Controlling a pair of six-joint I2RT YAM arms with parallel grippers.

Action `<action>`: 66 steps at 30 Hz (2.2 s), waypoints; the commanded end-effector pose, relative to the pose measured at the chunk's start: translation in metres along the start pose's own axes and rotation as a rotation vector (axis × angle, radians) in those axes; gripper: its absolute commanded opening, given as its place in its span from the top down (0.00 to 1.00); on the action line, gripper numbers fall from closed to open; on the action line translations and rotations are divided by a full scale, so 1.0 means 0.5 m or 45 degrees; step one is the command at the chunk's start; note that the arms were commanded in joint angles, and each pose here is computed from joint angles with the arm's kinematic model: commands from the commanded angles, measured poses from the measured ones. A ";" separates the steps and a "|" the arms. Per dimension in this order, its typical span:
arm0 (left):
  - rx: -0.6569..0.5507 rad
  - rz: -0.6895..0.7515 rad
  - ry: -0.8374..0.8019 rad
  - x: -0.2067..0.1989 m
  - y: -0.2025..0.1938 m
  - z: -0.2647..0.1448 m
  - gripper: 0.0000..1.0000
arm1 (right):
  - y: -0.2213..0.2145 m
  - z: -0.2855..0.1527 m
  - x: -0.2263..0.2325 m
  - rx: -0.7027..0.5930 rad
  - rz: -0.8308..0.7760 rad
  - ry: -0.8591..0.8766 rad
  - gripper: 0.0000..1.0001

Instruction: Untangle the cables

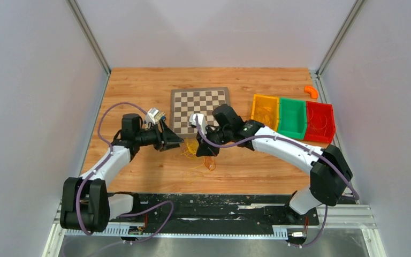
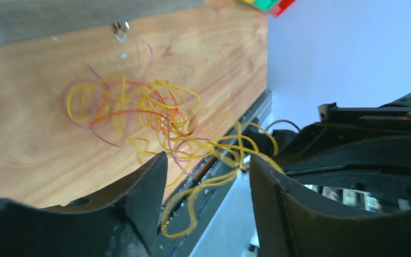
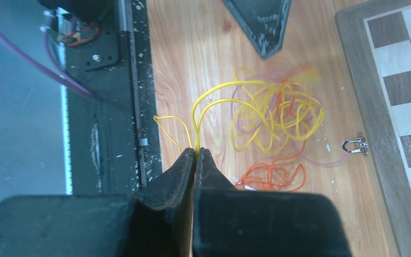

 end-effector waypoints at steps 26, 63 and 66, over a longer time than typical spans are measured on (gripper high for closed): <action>-0.082 1.677 -0.540 -0.220 -0.042 0.019 0.33 | 0.303 -0.195 0.076 -0.380 -0.215 0.279 1.00; 0.060 1.429 -0.028 0.029 -0.001 -0.033 0.62 | 0.454 -0.721 -0.021 -1.032 -0.211 -0.737 1.00; 0.024 1.533 -0.141 -0.028 -0.005 -0.027 0.34 | 0.407 -0.675 -0.029 -0.967 -0.112 -0.609 1.00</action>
Point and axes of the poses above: each gripper's point midway between its finger pads, its own z axis out along the fingers, its own x axis along the line the jaws close on, y = z × x, the point moved 6 cm from there along -z, back along the fingers, and after that the axes turned 6 degrees about -z, right-handed, at the moved point
